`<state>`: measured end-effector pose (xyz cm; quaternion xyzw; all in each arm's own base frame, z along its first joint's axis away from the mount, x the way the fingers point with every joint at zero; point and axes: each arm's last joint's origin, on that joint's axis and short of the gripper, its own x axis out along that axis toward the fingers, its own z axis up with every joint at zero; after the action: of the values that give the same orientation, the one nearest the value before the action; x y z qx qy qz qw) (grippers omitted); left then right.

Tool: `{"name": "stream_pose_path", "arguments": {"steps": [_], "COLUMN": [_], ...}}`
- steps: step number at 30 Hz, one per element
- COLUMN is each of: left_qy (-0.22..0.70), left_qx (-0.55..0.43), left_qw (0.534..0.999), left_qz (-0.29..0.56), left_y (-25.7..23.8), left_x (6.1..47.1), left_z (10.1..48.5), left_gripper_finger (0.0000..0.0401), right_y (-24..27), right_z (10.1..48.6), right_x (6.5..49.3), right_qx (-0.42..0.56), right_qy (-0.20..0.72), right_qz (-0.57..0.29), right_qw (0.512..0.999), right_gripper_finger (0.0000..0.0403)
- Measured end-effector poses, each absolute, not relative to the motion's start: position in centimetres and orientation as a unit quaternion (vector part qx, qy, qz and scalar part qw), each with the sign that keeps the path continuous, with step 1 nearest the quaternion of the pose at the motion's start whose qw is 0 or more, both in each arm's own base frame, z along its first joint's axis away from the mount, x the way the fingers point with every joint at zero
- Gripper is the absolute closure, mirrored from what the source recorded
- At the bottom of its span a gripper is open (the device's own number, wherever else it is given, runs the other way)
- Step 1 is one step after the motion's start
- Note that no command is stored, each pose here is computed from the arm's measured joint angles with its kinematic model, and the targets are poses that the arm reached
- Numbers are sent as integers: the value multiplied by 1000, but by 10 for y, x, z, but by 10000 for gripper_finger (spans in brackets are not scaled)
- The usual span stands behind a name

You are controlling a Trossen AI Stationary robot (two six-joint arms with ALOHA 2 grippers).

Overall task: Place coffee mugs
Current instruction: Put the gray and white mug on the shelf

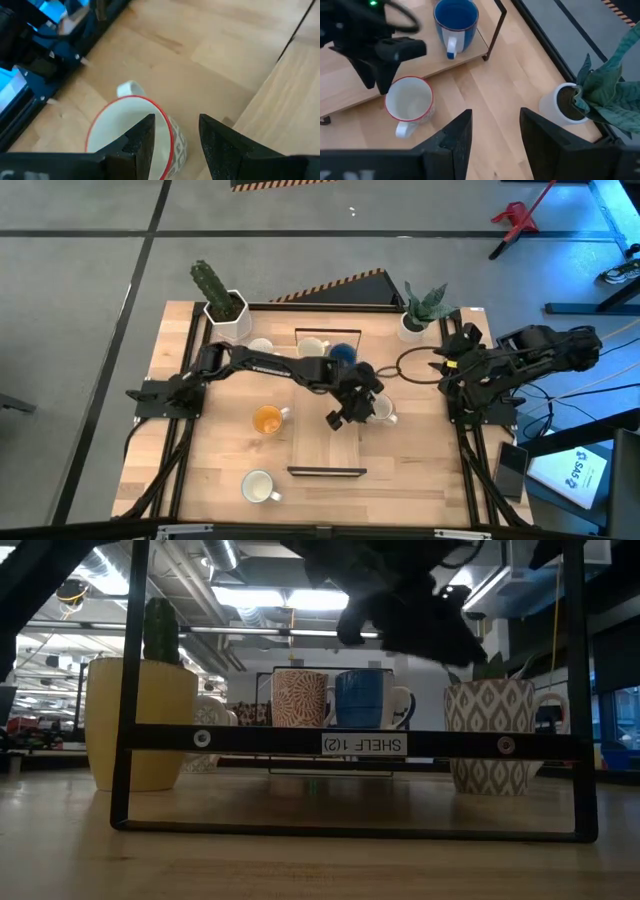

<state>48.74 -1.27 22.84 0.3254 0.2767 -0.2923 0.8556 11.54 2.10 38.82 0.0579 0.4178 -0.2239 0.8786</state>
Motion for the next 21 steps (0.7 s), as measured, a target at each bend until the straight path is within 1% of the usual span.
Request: {"name": "stream_pose_path", "arguments": {"steps": [4,7,13,16,21], "left_qy": [288,314,318,318,326], "left_qx": [361,372,386,386,387], "left_qw": [845,836,833,833,829], "left_qz": [-270,-251,-238,-237,-239], "left_y": [-20,-23,-27,-27,-26], "left_x": [493,494,493,493,495], "left_z": [218,207,210,210,201], "left_gripper_finger": [254,254,256,273,321], "right_y": [21,21,21,21,21], "right_z": [388,388,388,388,388], "right_x": [115,115,115,115,115], "right_qx": [47,46,42,36,38], "right_qy": [424,425,426,427,428], "right_qz": [-221,-220,-217,-214,-211], "right_qw": [877,877,877,878,878], "right_gripper_finger": [253,253,253,253,253]}}
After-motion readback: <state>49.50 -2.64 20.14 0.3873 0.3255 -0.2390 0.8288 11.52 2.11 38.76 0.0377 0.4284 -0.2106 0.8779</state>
